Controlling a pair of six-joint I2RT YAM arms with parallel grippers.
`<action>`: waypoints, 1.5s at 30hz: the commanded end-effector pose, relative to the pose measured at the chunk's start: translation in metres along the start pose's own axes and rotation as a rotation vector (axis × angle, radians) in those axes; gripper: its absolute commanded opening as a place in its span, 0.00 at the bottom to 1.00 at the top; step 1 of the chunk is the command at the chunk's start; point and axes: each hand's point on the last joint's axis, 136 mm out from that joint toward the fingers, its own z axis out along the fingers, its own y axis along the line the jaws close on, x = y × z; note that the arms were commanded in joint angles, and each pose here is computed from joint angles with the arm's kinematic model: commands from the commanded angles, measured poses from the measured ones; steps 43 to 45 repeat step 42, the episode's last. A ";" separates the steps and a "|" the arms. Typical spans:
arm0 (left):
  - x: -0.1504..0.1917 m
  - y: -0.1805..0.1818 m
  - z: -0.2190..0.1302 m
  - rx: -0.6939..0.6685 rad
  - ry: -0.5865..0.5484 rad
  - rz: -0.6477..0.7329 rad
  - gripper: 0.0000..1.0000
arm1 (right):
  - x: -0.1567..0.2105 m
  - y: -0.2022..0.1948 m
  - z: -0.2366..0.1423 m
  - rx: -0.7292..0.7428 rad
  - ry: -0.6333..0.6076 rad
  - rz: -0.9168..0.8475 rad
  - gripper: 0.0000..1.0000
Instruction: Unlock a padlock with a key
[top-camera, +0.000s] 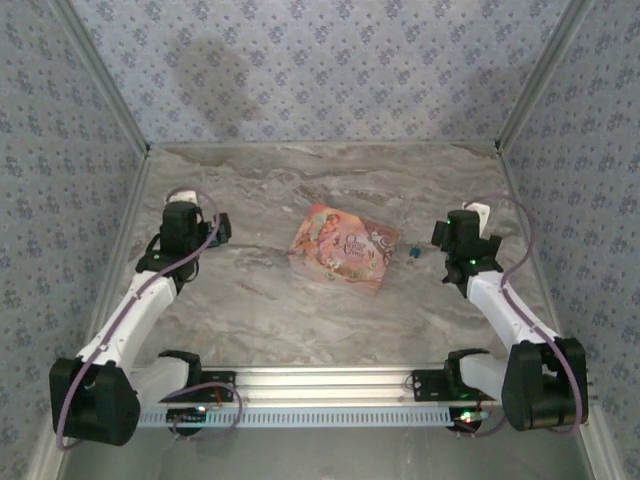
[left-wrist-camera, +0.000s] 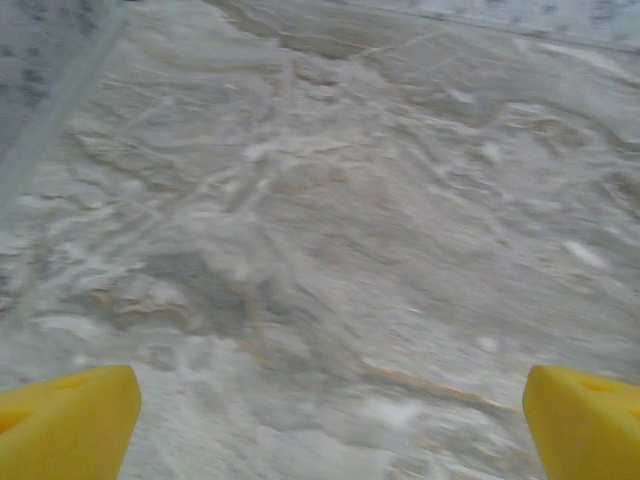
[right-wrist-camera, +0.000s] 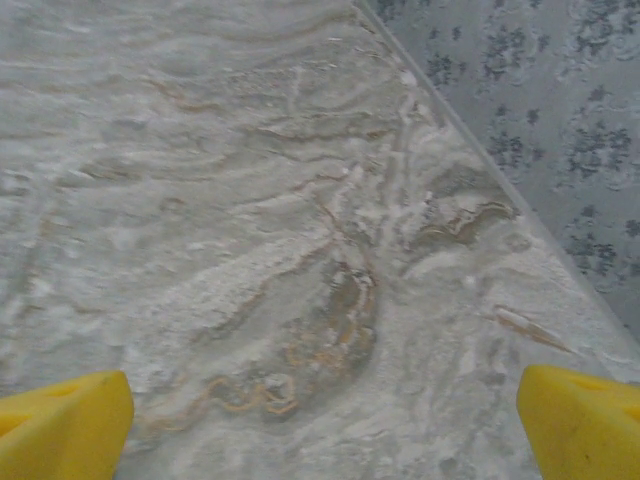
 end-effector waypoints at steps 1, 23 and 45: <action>-0.003 0.024 0.012 -0.060 -0.111 0.037 0.98 | -0.025 -0.017 0.005 0.100 -0.143 0.029 1.00; 0.035 0.027 0.095 -0.012 -0.225 0.117 0.98 | 0.012 0.045 0.058 -0.249 -0.275 -0.042 1.00; 0.033 0.042 0.092 -0.104 -0.247 0.077 0.98 | 0.018 0.047 0.061 -0.252 -0.213 -0.059 1.00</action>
